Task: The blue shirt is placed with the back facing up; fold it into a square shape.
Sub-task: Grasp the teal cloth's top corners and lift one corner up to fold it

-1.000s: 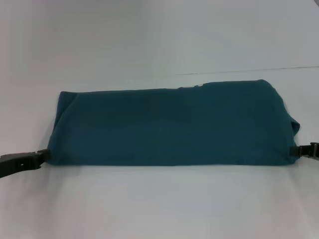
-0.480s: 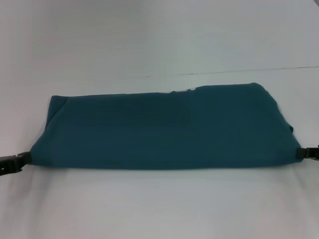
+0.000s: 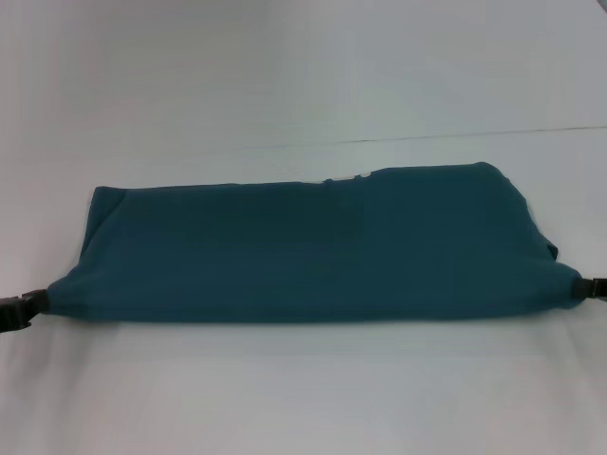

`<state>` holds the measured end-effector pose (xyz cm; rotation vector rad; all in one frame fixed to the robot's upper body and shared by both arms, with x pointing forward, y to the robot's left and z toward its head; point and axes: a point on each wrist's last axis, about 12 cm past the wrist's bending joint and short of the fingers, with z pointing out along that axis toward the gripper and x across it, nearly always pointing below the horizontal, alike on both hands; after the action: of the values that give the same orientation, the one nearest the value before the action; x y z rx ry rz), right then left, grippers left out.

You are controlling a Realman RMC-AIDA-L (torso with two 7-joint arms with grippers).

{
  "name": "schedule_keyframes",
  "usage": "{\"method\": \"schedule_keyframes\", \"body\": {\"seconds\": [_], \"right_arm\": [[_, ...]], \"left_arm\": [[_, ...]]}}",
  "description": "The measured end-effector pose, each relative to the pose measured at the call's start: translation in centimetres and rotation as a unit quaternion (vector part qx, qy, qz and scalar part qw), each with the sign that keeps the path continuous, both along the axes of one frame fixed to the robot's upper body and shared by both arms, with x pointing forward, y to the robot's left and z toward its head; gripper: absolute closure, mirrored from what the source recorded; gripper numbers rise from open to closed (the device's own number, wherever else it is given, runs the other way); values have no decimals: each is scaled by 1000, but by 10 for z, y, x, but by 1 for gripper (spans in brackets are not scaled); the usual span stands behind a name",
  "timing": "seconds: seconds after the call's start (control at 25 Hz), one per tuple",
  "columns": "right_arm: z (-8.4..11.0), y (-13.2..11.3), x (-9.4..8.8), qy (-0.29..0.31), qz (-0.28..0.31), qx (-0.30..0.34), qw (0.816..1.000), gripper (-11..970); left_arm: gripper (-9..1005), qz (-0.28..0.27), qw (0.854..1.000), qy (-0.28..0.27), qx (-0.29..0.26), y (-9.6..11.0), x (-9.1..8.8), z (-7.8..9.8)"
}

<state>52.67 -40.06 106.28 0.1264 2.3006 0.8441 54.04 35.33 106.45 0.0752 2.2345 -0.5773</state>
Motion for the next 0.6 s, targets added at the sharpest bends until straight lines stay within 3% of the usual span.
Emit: {"method": "schedule_keyframes", "body": {"seconds": [0.32,0.6], "right_arm": [[8,4,-3,-30,23,26,999,957],[16,-10,-13,-46,11,31,998,803]], "left_arm": [[989,-28,999,5,-38,-2,-9,4],[973,-23,995,3,-95,11,-29,9]]}}
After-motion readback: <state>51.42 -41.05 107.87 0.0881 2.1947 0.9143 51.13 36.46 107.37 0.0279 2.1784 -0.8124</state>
